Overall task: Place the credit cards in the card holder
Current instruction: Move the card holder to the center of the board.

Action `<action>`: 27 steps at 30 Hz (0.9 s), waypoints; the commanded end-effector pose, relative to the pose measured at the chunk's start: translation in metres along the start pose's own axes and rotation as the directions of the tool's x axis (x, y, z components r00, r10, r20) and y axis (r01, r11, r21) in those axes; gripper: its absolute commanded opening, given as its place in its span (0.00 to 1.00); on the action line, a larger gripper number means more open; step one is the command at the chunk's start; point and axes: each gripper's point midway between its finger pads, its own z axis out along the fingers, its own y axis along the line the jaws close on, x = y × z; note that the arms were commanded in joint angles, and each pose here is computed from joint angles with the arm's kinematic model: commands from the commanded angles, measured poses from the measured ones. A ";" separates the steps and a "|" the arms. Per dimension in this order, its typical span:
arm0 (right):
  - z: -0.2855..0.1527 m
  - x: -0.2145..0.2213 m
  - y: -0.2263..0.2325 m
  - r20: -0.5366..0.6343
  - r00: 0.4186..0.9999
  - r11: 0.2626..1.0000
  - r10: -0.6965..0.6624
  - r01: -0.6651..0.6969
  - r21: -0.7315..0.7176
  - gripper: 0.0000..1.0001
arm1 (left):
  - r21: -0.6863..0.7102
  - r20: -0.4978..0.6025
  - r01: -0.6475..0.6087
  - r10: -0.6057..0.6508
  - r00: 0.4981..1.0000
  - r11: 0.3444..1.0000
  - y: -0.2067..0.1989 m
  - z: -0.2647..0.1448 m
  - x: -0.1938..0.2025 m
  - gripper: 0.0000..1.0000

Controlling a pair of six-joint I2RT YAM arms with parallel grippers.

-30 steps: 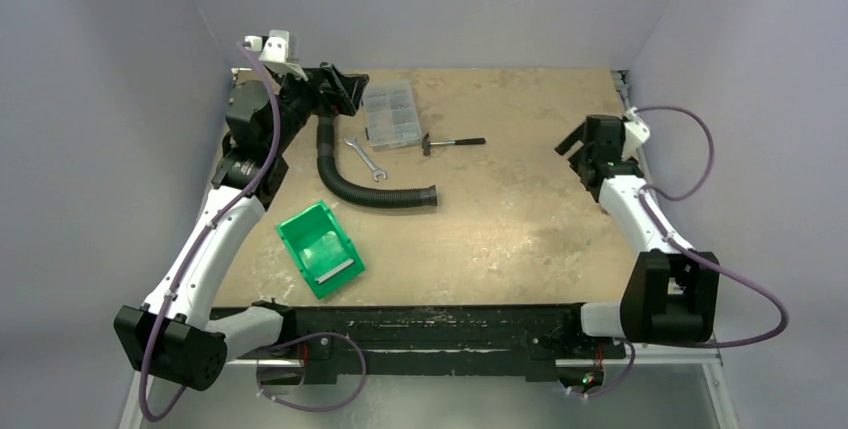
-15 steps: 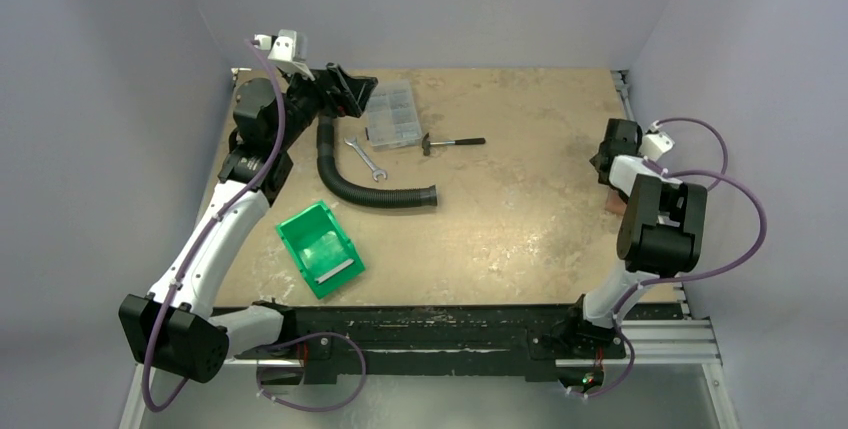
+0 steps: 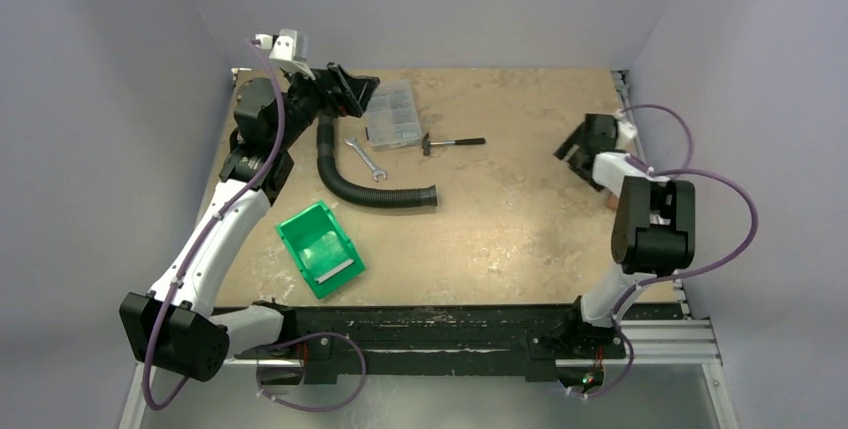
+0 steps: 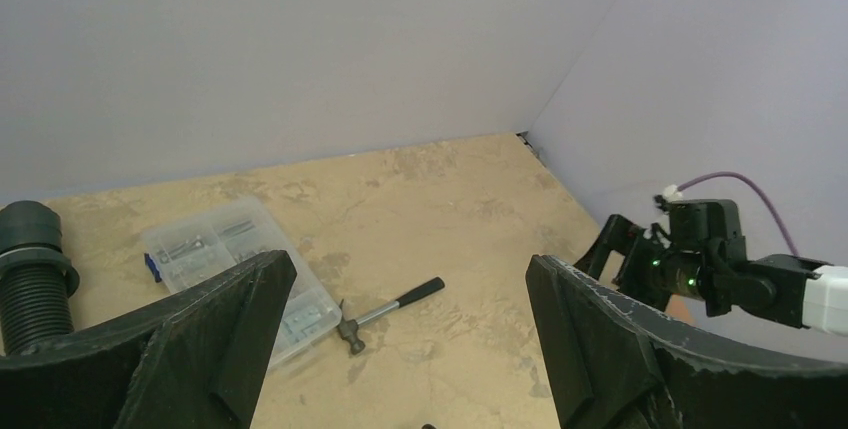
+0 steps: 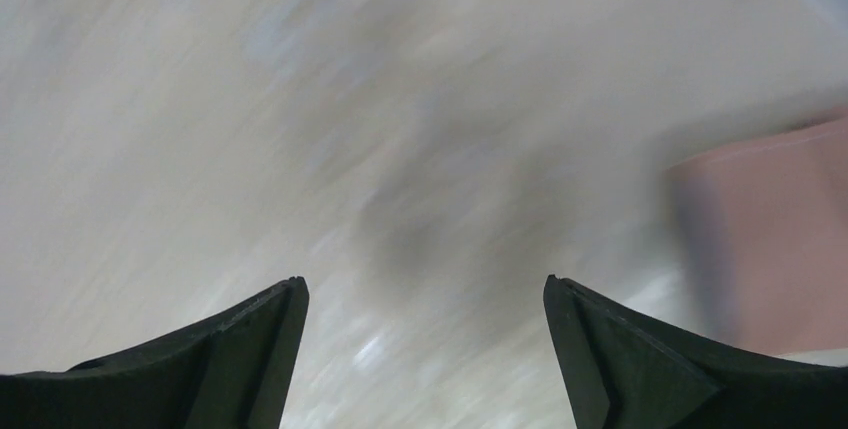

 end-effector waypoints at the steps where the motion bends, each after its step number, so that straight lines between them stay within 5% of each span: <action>1: -0.067 0.086 0.101 -0.169 0.969 0.917 -0.180 0.103 -0.386 0.99 | 0.049 0.025 0.012 -0.013 1.000 0.999 -0.010 0.004 -0.005 0.96; 3: -0.095 0.100 0.129 -0.132 0.957 0.857 -0.259 0.165 -0.488 0.99 | 0.052 0.021 0.013 -0.014 1.000 0.999 -0.011 0.005 -0.004 0.96; 6: -0.101 0.079 0.126 -0.049 0.969 0.880 -0.242 0.198 -0.432 0.99 | 0.045 0.014 0.015 -0.015 1.000 0.999 -0.008 0.006 -0.001 0.96; 10: -0.072 0.010 0.064 0.070 0.988 0.983 -0.140 0.147 -0.107 0.99 | 0.055 0.016 0.017 -0.018 1.000 0.998 -0.010 0.005 -0.002 0.96; 14: -0.050 -0.040 -0.006 0.195 0.977 0.988 -0.083 0.054 0.147 0.99 | 0.055 0.013 0.026 -0.026 1.000 0.998 -0.010 0.007 0.000 0.96; 27: -0.031 -0.082 -0.088 0.232 0.960 0.975 0.157 -0.189 0.119 0.99 | 0.097 0.006 0.040 -0.040 0.999 0.994 -0.023 0.007 0.002 0.96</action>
